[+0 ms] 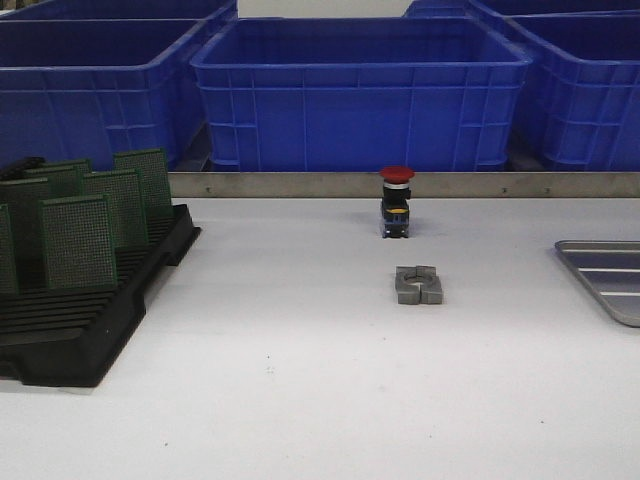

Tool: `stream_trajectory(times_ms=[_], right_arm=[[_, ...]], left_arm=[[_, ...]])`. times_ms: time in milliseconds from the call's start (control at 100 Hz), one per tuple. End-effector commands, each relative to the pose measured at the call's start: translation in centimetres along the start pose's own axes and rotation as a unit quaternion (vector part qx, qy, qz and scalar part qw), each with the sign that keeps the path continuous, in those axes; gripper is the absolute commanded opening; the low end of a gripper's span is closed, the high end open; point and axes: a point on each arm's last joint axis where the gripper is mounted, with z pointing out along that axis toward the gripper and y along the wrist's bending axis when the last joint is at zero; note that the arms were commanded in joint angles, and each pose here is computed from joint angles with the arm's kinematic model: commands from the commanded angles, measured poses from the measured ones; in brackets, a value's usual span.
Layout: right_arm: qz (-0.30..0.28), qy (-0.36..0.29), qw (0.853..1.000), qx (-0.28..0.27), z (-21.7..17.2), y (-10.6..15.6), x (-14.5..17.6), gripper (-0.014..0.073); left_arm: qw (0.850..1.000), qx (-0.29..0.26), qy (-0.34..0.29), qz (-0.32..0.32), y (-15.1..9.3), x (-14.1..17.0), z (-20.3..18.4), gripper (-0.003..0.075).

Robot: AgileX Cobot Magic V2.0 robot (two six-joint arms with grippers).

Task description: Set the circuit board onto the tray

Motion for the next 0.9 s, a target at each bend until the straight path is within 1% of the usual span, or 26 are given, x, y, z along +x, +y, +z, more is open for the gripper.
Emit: stream_trajectory(times_ms=[0,250,350,430,570,690,890], right_arm=[[-0.006,-0.059,0.998,-0.001,-0.2,0.0,-1.3,-0.0069],[-0.006,-0.059,0.998,-0.001,-0.2,0.0,-1.3,-0.0069],[-0.006,-0.059,0.998,-0.001,-0.2,0.0,-1.3,-0.0069],[-0.006,-0.059,0.998,-0.001,-0.2,0.0,-1.3,-0.0069],[-0.006,-0.059,0.998,-0.001,-0.2,0.0,-1.3,-0.0069],[-0.006,-0.059,0.998,-0.001,-0.2,0.0,-1.3,-0.0069],[-0.006,-0.059,0.998,-0.001,-0.2,0.0,-1.3,-0.0069]], left_arm=[[0.998,-0.003,-0.058,-0.007,0.0,-1.0,-0.3,-0.0018],[0.998,-0.003,-0.061,-0.007,0.1,-1.2,-0.4,-0.0018],[0.998,-0.004,-0.064,-0.017,0.1,-2.1,-0.5,-0.0018],[0.999,-0.003,-0.046,-0.028,0.2,-3.1,-0.7,-0.0018],[0.999,0.0,-0.016,-0.037,0.4,-6.1,-0.9,-0.0018],[0.999,0.002,0.007,-0.041,0.5,-9.3,-0.7,-0.0018],[0.995,0.01,0.085,-0.047,0.7,-13.8,1.2,-0.0018]])
